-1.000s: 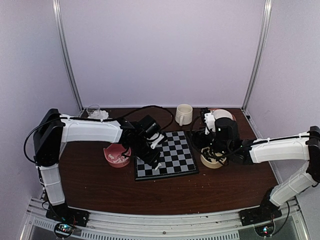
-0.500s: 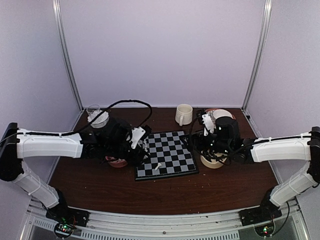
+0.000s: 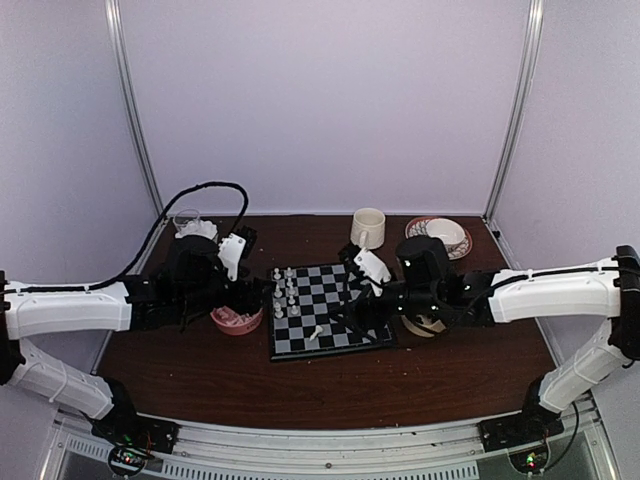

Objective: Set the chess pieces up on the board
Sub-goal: Pick up the bishop from the chessboard.

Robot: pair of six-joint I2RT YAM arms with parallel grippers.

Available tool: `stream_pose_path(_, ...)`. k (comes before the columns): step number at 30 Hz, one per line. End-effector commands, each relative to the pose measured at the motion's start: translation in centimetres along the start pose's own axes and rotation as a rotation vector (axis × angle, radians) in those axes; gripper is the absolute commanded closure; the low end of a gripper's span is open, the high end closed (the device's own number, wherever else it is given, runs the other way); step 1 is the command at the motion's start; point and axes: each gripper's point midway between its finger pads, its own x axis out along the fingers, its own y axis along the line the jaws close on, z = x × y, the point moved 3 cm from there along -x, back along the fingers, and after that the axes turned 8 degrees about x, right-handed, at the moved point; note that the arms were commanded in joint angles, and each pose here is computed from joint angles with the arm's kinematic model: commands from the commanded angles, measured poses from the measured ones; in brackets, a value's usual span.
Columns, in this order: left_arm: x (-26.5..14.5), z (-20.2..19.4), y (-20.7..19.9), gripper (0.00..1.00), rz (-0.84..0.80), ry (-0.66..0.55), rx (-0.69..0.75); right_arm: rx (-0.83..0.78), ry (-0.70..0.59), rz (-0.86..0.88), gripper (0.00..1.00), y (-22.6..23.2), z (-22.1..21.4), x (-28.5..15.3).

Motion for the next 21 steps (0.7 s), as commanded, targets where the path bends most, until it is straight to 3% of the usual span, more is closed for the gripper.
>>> stream_pose_path(1,-0.4,0.6,1.9,0.26,0.043,-0.057,-0.11,-0.16,0.142,-0.093,0.15,-0.8,-1.7,1.3)
stream_pose_path(4,-0.7,0.7,2.2,0.26,0.053,-0.063,-0.115,-0.133,0.202,-0.066,0.25,-0.6,-2.6,2.7)
stream_pose_path(13,-0.8,0.7,2.2,0.27,0.059,-0.056,-0.096,-0.014,0.323,-0.014,0.35,-0.4,-5.2,7.2)
stream_pose_path(21,-0.6,0.7,2.1,0.27,0.049,-0.055,-0.089,0.109,0.337,-0.055,0.44,-1.8,-6.4,9.5)
